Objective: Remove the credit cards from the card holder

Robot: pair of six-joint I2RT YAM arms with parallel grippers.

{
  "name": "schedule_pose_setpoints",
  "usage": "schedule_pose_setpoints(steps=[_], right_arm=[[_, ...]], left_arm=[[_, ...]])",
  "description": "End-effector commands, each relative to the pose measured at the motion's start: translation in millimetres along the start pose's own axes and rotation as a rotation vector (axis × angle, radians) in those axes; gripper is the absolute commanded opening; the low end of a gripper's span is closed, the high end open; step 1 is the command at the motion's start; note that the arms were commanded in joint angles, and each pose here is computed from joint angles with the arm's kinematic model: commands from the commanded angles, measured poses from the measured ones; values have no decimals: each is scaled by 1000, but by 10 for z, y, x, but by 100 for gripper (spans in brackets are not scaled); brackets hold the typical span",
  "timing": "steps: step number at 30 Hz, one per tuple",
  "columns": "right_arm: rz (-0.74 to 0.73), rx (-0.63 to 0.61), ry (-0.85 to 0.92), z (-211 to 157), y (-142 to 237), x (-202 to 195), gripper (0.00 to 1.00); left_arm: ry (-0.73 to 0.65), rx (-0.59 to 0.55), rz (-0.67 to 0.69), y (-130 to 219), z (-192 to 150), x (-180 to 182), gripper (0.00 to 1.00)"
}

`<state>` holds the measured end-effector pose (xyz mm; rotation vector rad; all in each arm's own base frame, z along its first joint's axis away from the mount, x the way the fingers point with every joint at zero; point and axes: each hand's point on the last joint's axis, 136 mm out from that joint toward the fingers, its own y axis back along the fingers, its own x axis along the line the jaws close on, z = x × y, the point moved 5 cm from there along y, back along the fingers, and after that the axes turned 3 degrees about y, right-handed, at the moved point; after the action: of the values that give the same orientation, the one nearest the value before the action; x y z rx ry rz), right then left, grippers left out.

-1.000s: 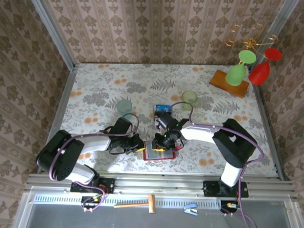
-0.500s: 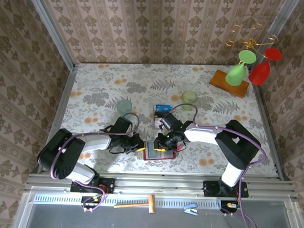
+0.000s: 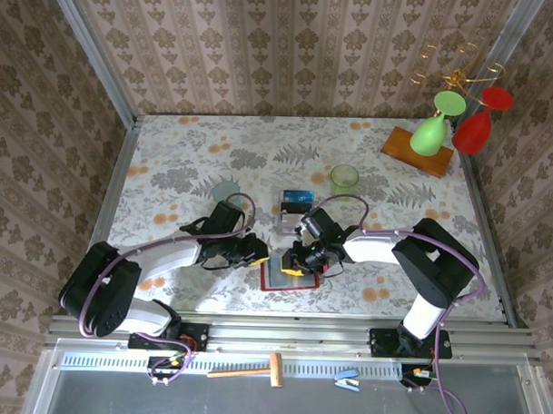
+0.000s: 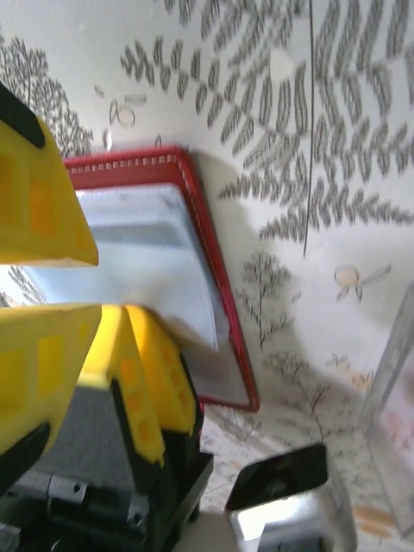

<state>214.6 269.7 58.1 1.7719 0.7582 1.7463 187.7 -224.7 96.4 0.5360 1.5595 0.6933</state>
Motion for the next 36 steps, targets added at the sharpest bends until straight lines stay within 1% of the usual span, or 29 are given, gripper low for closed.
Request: schedule_pose_setpoints(steps=[1, 5, 10, 21, 30, 33, 36], right_arm=[[-25, 1, -51, -35, -47, -185, 25], [9, 0, -66, -22, -64, -210, 25], [33, 5, -79, -27, -85, -256, 24], [43, 5, -92, -20, -75, -299, 24], [43, 4, -104, -33, -75, -339, 18], [43, 6, -106, -36, -82, -346, 17], [44, 8, -106, -38, -87, -350, 15]], left_arm=[[19, 0, 8, -9, -24, -52, 24], [20, 11, 7, -106, -46, -69, 26], [36, 15, 34, -203, -80, 9, 29], [55, 13, 76, -241, -107, 128, 32], [60, 10, 93, -239, -111, 159, 34], [59, 15, 82, -250, -112, 148, 34], [55, 30, 59, -280, -118, 110, 30]])
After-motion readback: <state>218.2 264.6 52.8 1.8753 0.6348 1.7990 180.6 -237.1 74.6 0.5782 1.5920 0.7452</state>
